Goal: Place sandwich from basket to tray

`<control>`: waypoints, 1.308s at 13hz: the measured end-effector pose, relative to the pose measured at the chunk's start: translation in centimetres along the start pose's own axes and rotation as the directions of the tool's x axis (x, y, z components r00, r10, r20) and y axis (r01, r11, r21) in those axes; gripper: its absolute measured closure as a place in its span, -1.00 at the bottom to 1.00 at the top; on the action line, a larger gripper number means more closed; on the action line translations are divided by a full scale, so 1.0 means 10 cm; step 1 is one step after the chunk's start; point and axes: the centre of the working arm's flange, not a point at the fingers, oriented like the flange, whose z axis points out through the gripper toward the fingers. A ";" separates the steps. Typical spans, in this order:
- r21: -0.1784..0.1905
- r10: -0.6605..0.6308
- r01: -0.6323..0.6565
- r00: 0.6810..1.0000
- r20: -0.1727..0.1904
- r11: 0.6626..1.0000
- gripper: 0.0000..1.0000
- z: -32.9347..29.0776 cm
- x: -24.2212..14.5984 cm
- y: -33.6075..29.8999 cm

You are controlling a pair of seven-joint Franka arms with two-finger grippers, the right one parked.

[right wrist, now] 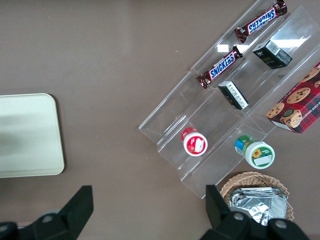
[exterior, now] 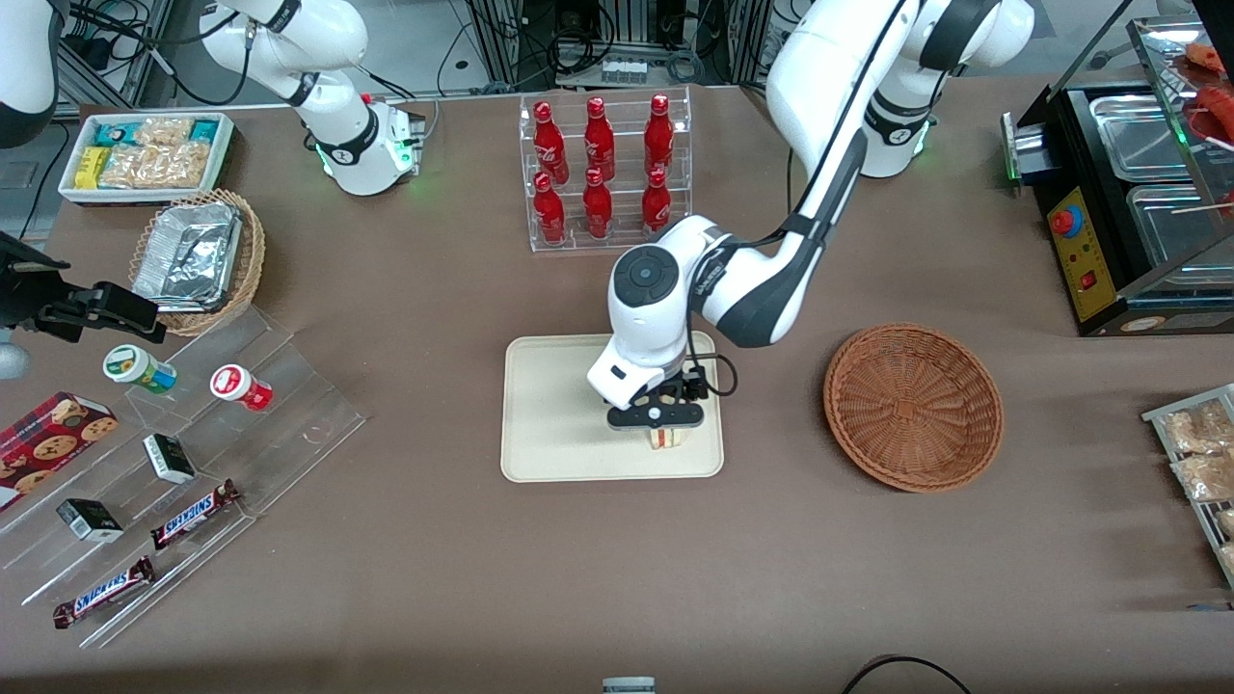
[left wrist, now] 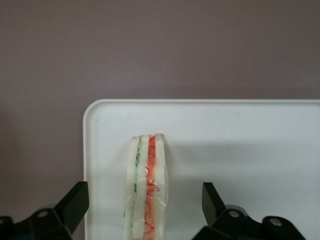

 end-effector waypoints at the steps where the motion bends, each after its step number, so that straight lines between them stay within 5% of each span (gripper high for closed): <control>1: 0.001 -0.018 0.018 1.000 -0.019 1.000 -1.00 -0.12 0.10 -0.10; 3: -0.003 -0.079 0.079 0.996 -0.032 0.997 -1.00 -0.33 0.30 -0.36; 8: -0.013 -0.115 0.117 0.989 0.095 0.993 -1.00 -0.65 0.89 -1.58; 11: -0.032 -0.094 0.100 0.986 0.136 0.995 -1.00 -0.97 1.09 -2.30; 17: -0.036 -0.085 0.091 0.984 0.154 0.995 -1.00 -1.15 1.11 -2.61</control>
